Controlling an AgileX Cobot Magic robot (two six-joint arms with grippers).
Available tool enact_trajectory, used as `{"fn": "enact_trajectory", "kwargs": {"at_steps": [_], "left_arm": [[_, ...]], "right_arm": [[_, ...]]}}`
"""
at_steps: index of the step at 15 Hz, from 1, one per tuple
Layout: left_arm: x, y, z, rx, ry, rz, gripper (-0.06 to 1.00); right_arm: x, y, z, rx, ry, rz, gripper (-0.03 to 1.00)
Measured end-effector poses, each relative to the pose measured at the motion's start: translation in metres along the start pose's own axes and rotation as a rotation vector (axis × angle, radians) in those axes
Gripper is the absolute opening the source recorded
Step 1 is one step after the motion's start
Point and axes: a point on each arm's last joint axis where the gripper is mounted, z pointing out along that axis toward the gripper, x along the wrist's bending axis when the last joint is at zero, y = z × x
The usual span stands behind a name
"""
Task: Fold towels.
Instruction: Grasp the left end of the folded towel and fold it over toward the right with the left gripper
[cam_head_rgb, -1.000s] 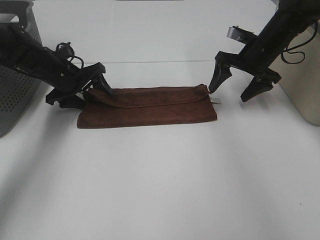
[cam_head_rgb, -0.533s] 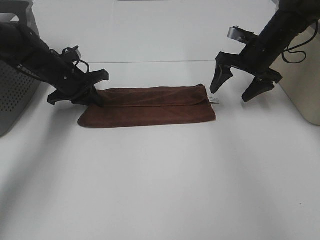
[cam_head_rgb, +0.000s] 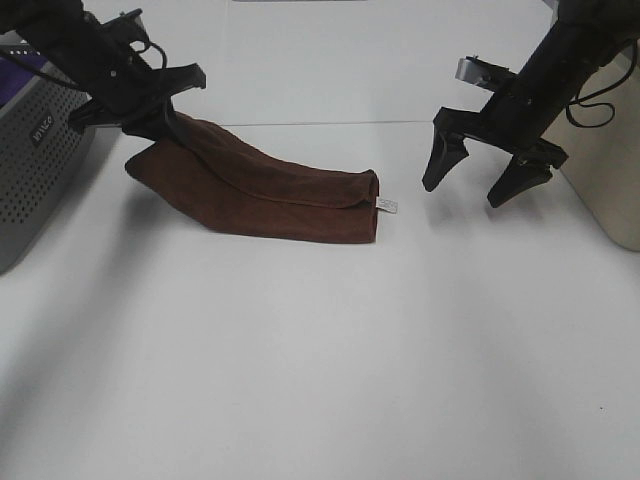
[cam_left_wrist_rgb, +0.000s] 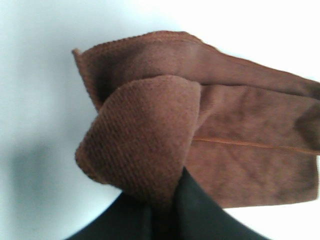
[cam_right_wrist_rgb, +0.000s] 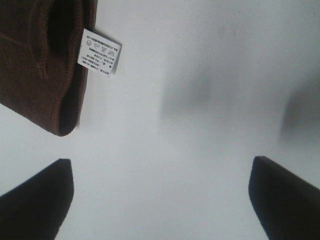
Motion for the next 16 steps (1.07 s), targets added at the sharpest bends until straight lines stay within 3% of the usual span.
{"fn": "enact_trajectory", "kwargs": {"at_steps": [3,7,12,15,16], "left_arm": [[-0.046,-0.004,0.000,-0.005,-0.127,-0.010,0.04],[-0.095,-0.028,0.031,-0.016,-0.192,0.031,0.04],[-0.123,-0.054,0.077,-0.052,-0.214,0.002,0.08],[-0.129,-0.059,0.090,-0.076,-0.237,-0.044,0.16],[-0.136,-0.061,0.090,-0.083,-0.278,-0.098,0.22]], "right_arm": [[0.000,0.000,0.000,0.001,0.000,0.000,0.91],[0.000,0.000,0.000,0.000,0.000,0.000,0.91],[0.000,0.001,0.000,-0.006,-0.001,0.000,0.91],[0.000,0.001,0.000,-0.008,-0.002,0.000,0.91],[0.000,0.001,0.000,-0.015,-0.001,0.001,0.91]]}}
